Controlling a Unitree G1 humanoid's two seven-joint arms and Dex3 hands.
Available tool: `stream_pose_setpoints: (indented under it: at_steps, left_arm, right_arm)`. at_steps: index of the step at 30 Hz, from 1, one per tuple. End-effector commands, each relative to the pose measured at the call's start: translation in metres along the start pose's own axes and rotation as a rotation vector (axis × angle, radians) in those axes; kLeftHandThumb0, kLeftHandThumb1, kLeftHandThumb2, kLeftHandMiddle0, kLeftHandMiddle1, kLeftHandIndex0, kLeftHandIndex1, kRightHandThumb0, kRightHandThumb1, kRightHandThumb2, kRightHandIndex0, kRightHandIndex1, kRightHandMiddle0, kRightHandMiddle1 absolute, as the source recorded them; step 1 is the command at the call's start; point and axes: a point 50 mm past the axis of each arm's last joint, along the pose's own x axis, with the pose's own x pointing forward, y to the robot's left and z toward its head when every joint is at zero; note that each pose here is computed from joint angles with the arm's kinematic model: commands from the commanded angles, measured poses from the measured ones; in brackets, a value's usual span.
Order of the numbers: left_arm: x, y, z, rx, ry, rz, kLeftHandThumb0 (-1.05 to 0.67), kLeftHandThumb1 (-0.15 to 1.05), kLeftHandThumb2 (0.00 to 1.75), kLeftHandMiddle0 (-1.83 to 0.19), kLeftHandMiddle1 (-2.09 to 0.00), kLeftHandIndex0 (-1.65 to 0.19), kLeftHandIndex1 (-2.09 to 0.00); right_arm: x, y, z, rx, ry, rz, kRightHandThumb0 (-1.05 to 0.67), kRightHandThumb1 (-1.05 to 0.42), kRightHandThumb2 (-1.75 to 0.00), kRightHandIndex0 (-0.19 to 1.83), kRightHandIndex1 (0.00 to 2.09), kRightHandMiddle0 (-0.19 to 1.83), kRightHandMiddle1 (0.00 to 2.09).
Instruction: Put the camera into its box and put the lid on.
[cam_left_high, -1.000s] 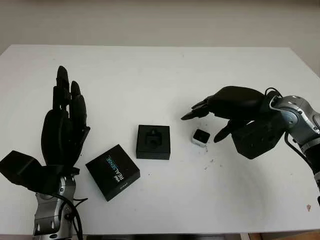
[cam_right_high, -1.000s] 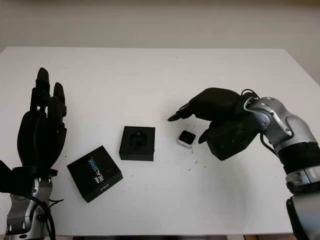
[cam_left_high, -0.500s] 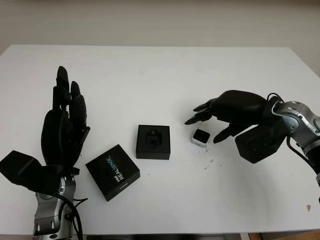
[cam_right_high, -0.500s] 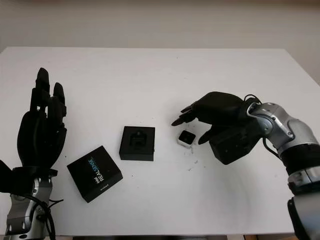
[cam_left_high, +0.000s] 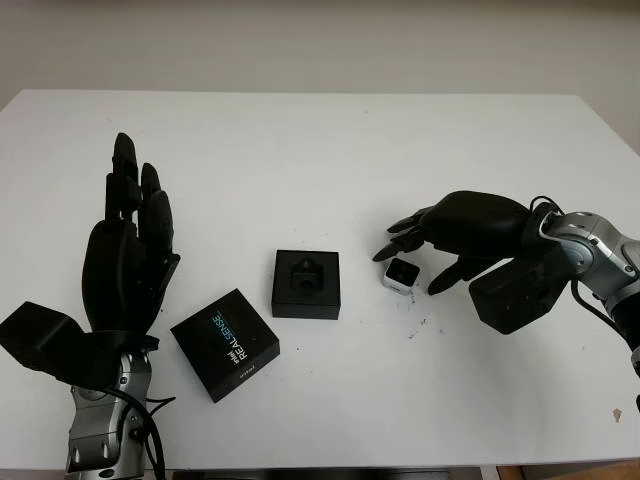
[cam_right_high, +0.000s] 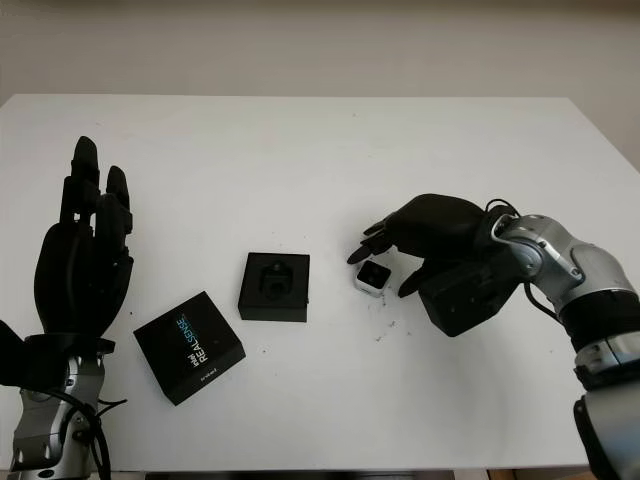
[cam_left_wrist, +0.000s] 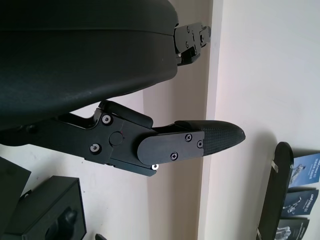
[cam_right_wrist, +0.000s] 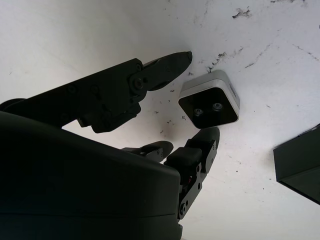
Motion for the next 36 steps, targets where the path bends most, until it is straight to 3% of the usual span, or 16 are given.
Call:
stream_pose_setpoints:
  at_steps: [1, 12, 18, 36]
  left_arm:
    - [-0.0005, 0.0002, 0.0031, 0.010, -0.009, -0.002, -0.74, 1.05, 0.48, 0.15, -0.05, 0.17, -0.05]
    - [-0.0011, 0.0000, 0.0026, 0.014, -0.002, -0.007, -0.74, 1.05, 0.49, 0.16, -0.05, 0.17, -0.05]
    - [-0.0019, -0.0002, 0.0024, 0.016, -0.002, -0.007, -0.74, 1.05, 0.49, 0.16, -0.05, 0.17, -0.06]
    - [-0.0016, -0.0009, 0.0023, 0.023, 0.008, -0.011, -0.75, 1.05, 0.50, 0.17, -0.05, 0.18, -0.05]
  right_arm:
    - [0.0021, -0.0021, 0.0017, -0.003, -0.015, -0.010, -0.32, -0.84, -0.05, 0.45, 0.10, 0.40, 0.49]
    - [0.0059, 0.0011, 0.0039, -0.006, -0.016, -0.013, -0.33, -0.87, -0.06, 0.48, 0.10, 0.38, 0.61]
    - [0.0068, 0.0032, 0.0031, 0.020, -0.027, -0.038, -0.30, -0.87, -0.05, 0.51, 0.12, 0.31, 0.85]
    - [0.0061, 0.0074, 0.0025, 0.036, -0.035, -0.079, -0.30, -0.90, -0.05, 0.58, 0.20, 0.36, 1.18]
